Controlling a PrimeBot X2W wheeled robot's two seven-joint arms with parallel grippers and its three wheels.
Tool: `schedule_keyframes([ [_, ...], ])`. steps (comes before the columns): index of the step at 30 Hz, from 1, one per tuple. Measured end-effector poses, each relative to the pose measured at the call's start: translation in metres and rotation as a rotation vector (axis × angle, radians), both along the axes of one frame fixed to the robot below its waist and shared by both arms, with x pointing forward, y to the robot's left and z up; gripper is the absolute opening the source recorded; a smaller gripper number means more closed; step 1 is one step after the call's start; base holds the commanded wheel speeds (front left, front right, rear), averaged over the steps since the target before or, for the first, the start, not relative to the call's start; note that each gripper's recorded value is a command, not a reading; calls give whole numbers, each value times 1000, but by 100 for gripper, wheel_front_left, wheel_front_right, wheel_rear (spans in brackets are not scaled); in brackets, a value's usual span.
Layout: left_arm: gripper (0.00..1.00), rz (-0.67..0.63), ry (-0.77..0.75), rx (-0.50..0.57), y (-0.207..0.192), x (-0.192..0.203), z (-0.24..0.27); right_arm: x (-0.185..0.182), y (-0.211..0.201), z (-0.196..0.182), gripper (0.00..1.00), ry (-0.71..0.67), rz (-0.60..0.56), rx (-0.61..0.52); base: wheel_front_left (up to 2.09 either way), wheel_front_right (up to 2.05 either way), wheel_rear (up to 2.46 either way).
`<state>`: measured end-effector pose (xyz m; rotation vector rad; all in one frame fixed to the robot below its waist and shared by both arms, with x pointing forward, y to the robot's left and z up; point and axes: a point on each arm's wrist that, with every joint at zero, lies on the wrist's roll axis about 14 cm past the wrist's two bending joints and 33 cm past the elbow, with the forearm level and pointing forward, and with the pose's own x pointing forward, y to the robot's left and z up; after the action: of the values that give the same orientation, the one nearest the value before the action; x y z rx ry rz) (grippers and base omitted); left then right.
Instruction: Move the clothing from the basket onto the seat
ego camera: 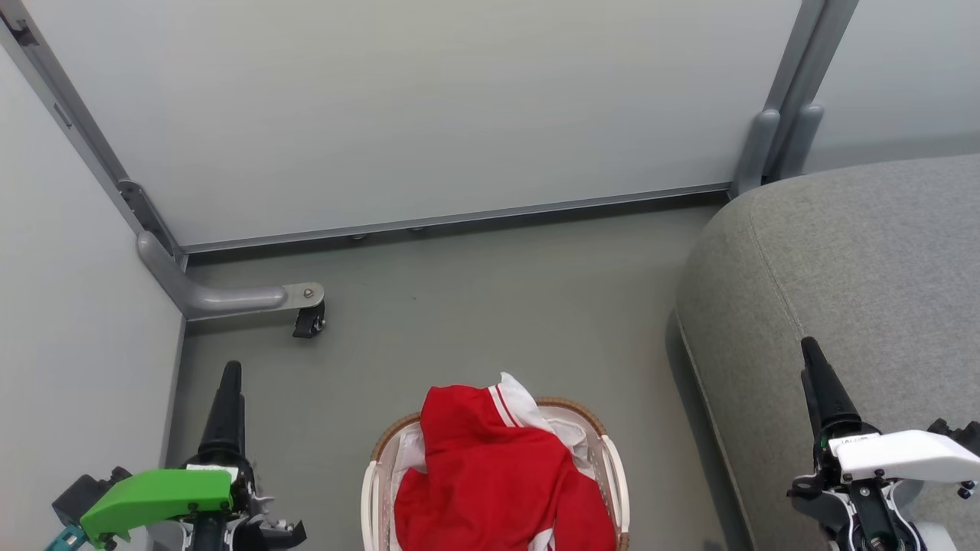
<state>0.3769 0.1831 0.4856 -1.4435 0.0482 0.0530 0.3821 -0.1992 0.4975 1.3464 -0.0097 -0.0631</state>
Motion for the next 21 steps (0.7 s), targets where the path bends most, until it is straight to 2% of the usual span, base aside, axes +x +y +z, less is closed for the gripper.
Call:
schedule_keyframes([
  [10, 100, -13, -61, 196, -4, 3, 19, 4, 9, 17, 100, -45, 27, -264, 0, 0, 0],
  [21, 100, -22, -108, 439, -8, 5, 32, 7, 17, 25, 100, -73, 44, -494, 0, 0, 0],
])
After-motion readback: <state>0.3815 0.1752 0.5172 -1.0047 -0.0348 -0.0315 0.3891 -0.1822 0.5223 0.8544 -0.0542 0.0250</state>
